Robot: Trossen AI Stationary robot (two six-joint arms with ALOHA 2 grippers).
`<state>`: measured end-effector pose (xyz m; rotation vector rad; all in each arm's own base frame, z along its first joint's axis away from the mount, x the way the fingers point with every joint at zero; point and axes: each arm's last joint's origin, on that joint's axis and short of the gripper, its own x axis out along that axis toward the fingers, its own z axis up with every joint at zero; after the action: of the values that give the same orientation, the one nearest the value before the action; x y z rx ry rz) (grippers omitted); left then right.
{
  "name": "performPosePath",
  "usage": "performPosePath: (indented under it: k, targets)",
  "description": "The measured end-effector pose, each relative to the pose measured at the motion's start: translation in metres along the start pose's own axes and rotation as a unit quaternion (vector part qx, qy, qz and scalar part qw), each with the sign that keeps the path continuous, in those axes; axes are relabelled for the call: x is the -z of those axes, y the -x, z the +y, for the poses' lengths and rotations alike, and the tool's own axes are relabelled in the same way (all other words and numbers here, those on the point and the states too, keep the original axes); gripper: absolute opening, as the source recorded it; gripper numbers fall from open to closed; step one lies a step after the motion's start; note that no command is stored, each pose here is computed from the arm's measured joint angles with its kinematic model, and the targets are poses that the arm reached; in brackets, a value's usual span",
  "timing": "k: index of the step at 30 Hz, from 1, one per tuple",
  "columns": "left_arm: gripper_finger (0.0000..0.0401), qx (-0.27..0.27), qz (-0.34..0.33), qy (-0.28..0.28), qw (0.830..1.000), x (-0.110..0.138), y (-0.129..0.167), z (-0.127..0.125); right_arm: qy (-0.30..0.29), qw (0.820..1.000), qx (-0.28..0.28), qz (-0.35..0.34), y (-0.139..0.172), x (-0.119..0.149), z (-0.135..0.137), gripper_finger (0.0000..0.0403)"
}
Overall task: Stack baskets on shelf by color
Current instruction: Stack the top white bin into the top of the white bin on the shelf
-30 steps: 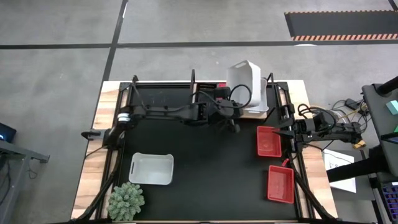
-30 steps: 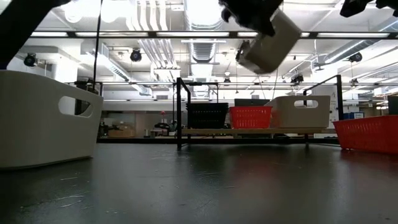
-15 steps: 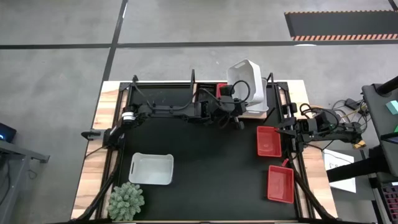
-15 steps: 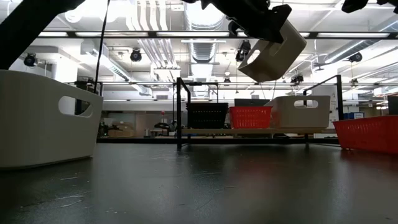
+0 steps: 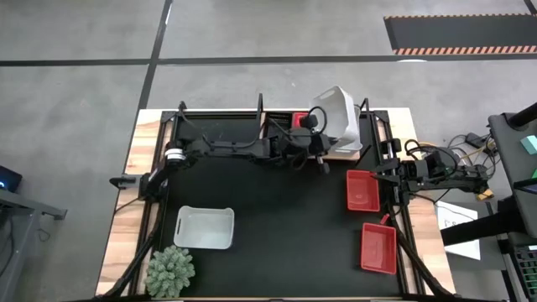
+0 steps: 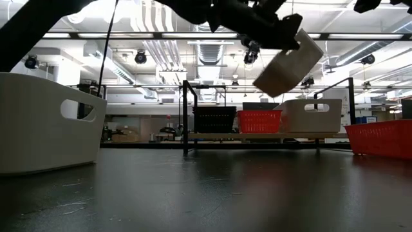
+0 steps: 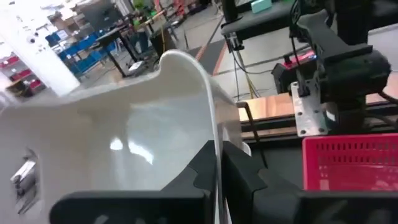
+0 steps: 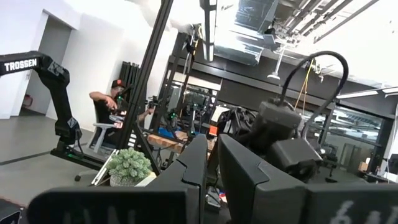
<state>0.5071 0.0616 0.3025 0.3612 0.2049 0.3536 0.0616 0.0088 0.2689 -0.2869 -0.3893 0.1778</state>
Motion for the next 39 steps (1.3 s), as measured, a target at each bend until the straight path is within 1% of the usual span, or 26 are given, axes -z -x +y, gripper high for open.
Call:
performPosePath:
  k: [4, 9, 11, 17, 23, 32, 39]
  targets:
    - [0.0, 0.03, -0.04, -0.006, 0.999, 0.008, -0.003, 0.006, 0.0, 1.0, 0.0, 0.0, 0.0, 0.0, 0.0, 0.0034]
    - [0.0, 0.026, -0.033, -0.008, 0.999, 0.018, -0.007, 0.016, 0.0, 1.0, 0.0, 0.0, 0.0, 0.0, 0.0, 0.0034]
    - [0.0, 0.028, -0.048, -0.014, 0.998, 0.021, -0.008, 0.02, 0.0, 1.0, 0.0, 0.0, 0.0, 0.0, 0.0, 0.0034]
    - [0.0, 0.038, -0.093, -0.007, 0.995, 0.031, -0.009, 0.028, 0.004, 1.0, 0.0, 0.0, 0.0, 0.0, 0.0, 0.0034]
    - [0.0, 0.024, -0.141, -0.002, 0.99, 0.041, -0.009, 0.026, 0.006, 1.0, 0.0, 0.0, 0.0, 0.0, 0.0, 0.0034]
    - [0.0, 0.03, -0.138, 0.006, 0.99, 0.057, -0.026, 0.016, 0.008, 1.0, 0.001, -0.001, 0.0, 0.0, 0.0, 0.0034]
    - [0.0, 0.025, -0.149, 0.008, 0.989, 0.057, -0.027, 0.018, 0.014, 1.0, 0.004, -0.001, 0.0, 0.0, 0.0, 0.0034]
